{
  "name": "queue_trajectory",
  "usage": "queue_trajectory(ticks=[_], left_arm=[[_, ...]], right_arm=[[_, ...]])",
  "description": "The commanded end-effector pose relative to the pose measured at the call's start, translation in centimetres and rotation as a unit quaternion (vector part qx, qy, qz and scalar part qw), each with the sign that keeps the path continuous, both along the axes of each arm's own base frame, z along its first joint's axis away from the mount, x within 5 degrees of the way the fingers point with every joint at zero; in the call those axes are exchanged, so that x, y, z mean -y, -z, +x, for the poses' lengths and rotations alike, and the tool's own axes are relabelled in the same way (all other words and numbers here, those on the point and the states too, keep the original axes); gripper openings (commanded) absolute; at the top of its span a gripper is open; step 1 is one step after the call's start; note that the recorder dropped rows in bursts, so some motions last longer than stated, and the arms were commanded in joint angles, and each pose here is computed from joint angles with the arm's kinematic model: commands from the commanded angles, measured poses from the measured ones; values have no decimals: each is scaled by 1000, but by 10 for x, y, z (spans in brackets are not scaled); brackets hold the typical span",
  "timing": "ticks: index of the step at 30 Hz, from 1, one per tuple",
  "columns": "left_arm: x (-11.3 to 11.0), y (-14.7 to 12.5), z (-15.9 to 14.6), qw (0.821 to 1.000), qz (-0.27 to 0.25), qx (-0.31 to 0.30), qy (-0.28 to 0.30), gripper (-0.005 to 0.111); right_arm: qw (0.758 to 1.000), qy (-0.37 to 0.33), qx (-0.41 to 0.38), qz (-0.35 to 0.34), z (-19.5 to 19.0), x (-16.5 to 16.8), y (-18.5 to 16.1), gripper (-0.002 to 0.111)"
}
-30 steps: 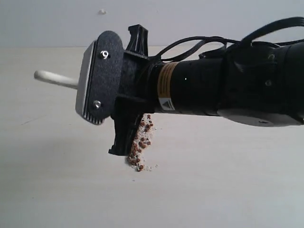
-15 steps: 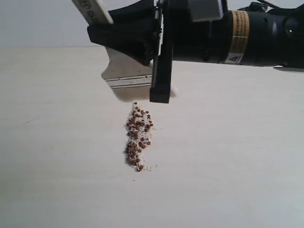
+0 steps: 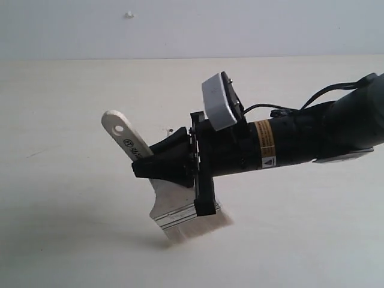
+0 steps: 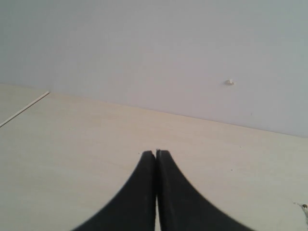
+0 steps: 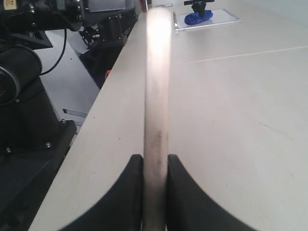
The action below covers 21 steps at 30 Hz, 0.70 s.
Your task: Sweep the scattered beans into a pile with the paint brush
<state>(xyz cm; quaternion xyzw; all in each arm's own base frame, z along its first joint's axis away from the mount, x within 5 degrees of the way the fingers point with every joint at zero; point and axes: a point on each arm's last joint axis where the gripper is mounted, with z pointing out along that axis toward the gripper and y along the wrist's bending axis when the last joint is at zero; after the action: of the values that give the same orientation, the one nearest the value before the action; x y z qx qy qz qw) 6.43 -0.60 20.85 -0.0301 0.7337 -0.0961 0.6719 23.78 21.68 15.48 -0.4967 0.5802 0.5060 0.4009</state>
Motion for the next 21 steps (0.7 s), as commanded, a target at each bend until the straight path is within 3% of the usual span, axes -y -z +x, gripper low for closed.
queue_trajectory(ticks=[1,8,21], left_arm=[[0,1,0,1000,-4,0,2,0],[0,1,0,1000,-4,0,2,0],[0,1,0,1000,-4,0,2,0]], right_arm=[[1000,-1,0,9,-6,-14,14,0],[1000,23,5,12,-3,-21,29,0],[988,152,-16,36,20,-19,41,0]])
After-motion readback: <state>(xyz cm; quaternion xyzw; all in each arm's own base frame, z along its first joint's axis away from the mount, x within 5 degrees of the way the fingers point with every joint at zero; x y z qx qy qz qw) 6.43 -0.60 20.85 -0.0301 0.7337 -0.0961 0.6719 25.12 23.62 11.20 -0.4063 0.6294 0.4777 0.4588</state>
